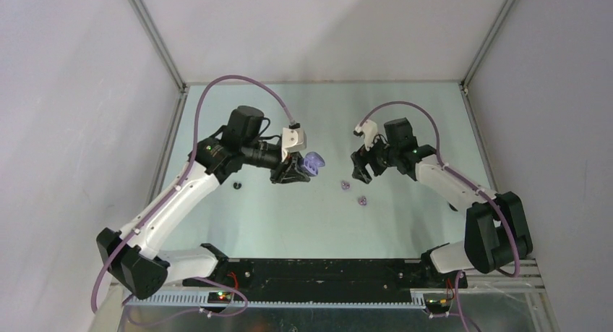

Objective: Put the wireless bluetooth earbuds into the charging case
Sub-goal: Pick up the earbud from the center of the board.

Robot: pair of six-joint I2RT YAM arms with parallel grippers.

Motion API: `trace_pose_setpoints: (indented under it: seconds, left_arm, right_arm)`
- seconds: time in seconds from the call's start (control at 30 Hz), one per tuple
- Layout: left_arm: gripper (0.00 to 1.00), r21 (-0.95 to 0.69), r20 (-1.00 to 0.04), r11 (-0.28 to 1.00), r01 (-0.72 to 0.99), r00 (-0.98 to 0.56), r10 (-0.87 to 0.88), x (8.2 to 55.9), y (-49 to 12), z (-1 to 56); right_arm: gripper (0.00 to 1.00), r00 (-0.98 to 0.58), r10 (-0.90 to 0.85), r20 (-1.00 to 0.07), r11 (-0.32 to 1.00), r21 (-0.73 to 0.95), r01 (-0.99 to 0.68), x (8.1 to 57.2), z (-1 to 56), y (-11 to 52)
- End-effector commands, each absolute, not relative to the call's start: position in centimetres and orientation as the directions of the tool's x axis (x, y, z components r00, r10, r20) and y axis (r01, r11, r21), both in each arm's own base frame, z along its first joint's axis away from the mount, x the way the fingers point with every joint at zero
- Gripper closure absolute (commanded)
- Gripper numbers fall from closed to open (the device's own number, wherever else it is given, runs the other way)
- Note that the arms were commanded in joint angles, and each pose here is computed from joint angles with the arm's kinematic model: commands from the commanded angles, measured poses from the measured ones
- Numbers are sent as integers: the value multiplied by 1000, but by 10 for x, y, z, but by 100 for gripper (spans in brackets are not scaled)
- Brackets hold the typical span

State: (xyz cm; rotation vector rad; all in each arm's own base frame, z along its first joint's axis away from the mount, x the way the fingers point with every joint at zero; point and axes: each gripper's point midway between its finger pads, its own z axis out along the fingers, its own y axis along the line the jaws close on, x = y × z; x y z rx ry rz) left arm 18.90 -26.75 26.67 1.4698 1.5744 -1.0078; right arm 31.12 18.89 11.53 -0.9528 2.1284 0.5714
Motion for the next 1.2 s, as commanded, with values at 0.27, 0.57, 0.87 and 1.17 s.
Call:
trace_pose_setpoints:
  seconds: [0.27,0.57,0.87,1.17]
  left_arm:
    - [100,-12,-943,37,999,-24,331,191,-273,283]
    - [99,-12,-947,40,999,-24,319,189,-273,285]
    - [99,-7,-947,48,999,-22,321,189,-271,283]
    - [98,-7,-947,51,999,-23,320,190,-271,284]
  right_arm:
    - [34,-393,-707,-588,528,-68,-846,274,77,146]
    - [34,-361,-768,-530,474,-91,-876,257,45,149]
    - [43,90,-793,-603,199,-394,-897,245,46,149]
    - [46,371,-727,-578,-4,-537,-844,226,38,165]
